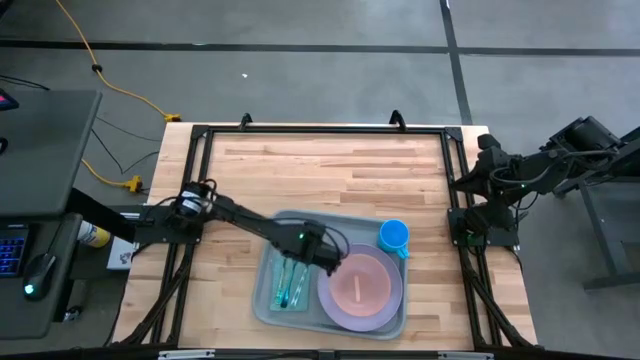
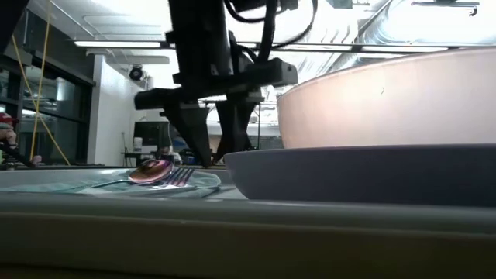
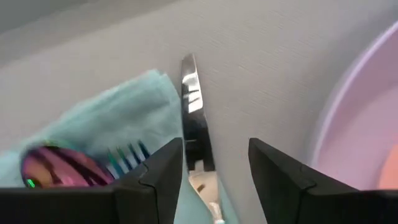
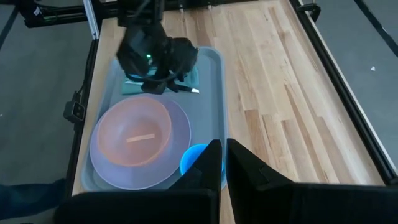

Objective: Set up tray
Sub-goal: Adjust the green knife on the blue napkin

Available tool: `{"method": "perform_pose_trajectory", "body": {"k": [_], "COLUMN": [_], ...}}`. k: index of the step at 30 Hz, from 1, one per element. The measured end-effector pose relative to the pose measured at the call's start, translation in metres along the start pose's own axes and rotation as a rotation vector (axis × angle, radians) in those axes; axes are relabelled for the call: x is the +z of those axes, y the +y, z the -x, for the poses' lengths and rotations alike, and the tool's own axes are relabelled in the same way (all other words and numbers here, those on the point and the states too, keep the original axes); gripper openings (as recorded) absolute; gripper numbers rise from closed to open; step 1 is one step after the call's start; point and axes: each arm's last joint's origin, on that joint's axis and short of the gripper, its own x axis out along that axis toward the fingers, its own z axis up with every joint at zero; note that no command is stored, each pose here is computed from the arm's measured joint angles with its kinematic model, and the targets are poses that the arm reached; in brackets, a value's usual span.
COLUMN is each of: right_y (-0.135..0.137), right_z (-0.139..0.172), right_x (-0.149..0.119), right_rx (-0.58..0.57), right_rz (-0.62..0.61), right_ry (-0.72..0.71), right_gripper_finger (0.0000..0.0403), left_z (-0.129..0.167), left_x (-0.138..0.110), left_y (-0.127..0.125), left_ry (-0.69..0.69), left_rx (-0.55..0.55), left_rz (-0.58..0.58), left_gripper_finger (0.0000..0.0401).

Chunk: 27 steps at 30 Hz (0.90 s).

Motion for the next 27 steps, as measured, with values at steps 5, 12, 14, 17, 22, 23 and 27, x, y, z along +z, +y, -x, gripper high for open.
{"method": "perform_pose_trajectory", "body": {"k": [5, 12, 14, 17, 22, 23, 27], "right_y": [0.000, 0.000, 0.000, 0.000, 0.000, 0.000, 0.000], "right_z": [0.000, 0.000, 0.000, 0.000, 0.000, 0.000, 0.000], "right_x": [0.000, 0.000, 0.000, 0.000, 0.000, 0.000, 0.000], "right_rx": [0.000, 0.000, 0.000, -0.003, -0.012, -0.013, -0.014], "right_rz": [-0.010, -0.033, -0.038, -0.043, -0.045, -0.045, -0.061], "right_ry": [0.000, 0.000, 0.000, -0.002, -0.007, -0.007, -0.008], "right_gripper_finger": [0.0000, 0.0000, 0.0000, 0.0000, 0.0000, 0.0000, 0.0000], "left_z": [-0.006, -0.009, -0.008, -0.007, -0.007, -0.007, -0.007], "left_x": [0.020, 0.031, 0.029, 0.027, 0.026, 0.026, 0.027], "left_y": [0.006, 0.015, 0.018, 0.022, 0.026, 0.027, 0.027], "left_ry": [0.069, 0.114, 0.143, 0.165, 0.174, 0.175, 0.164], "left_rx": [0.004, 0.056, 0.075, 0.116, 0.164, 0.167, 0.170], "left_rz": [-0.098, -0.129, -0.134, -0.131, -0.135, -0.136, -0.136], "left_gripper_finger": [0.0211, 0.0211, 0.0211, 0.0211, 0.0211, 0.0211, 0.0211]}}
